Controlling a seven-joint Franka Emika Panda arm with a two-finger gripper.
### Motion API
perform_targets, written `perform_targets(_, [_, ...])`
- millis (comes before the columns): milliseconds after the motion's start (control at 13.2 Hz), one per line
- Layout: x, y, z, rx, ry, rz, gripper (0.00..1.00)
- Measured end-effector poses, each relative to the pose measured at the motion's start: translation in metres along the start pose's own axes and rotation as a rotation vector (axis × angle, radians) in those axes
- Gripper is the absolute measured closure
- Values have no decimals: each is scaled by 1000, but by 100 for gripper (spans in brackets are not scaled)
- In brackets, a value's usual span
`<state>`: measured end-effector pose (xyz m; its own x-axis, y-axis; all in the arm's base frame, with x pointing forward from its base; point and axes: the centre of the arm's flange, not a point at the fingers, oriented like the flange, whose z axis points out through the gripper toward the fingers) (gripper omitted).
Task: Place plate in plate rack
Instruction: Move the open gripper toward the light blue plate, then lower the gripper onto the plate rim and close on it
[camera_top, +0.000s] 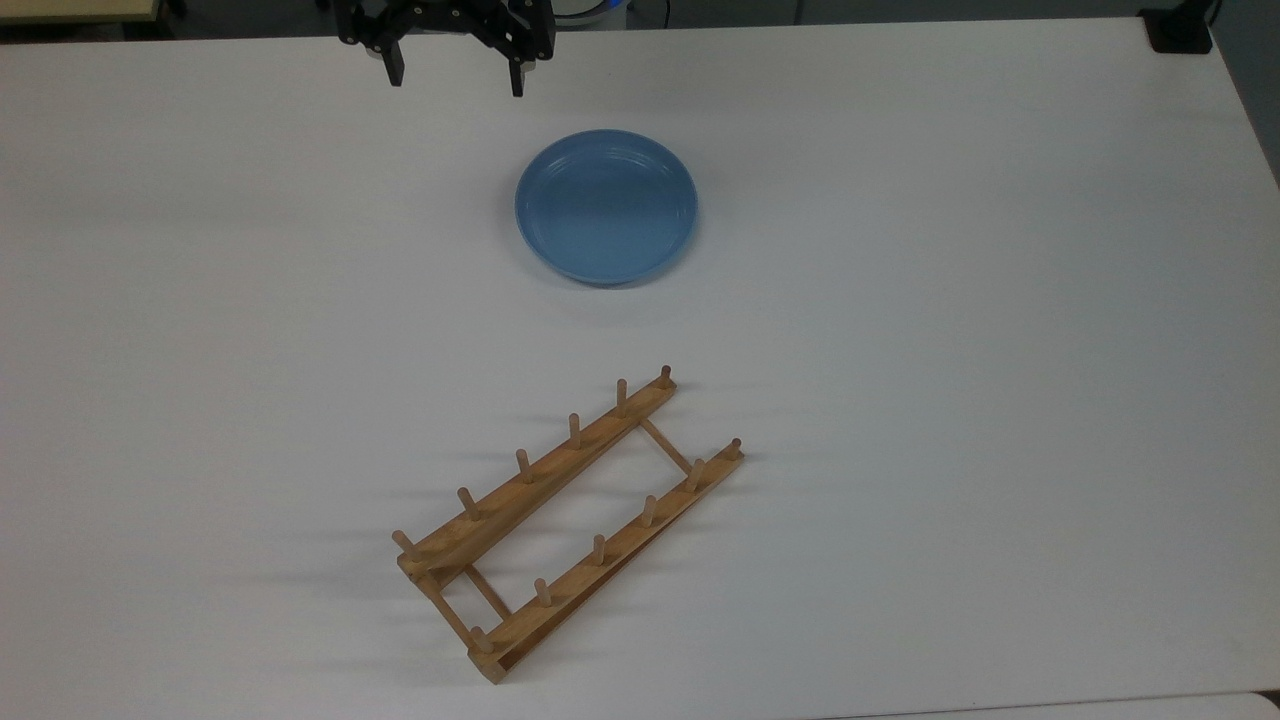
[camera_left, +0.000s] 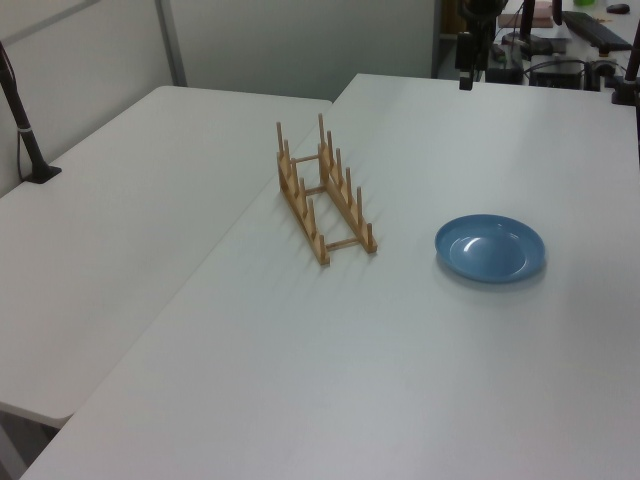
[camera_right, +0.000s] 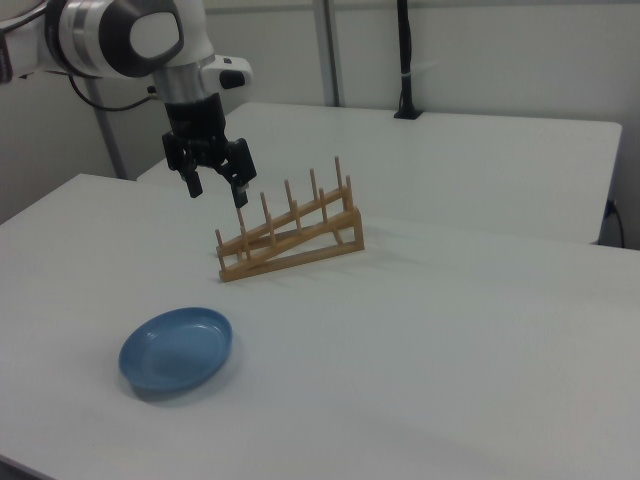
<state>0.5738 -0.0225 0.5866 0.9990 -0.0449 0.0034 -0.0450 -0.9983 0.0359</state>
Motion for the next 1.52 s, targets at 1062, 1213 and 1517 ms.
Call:
perform_targets(1062, [12,-29,49,-4,-37,-240,0])
perform_targets(1213, [20,-46,82,-6,-76,-350,0])
perform_targets(1517, [28,-67,164,-54,-194,-654,22])
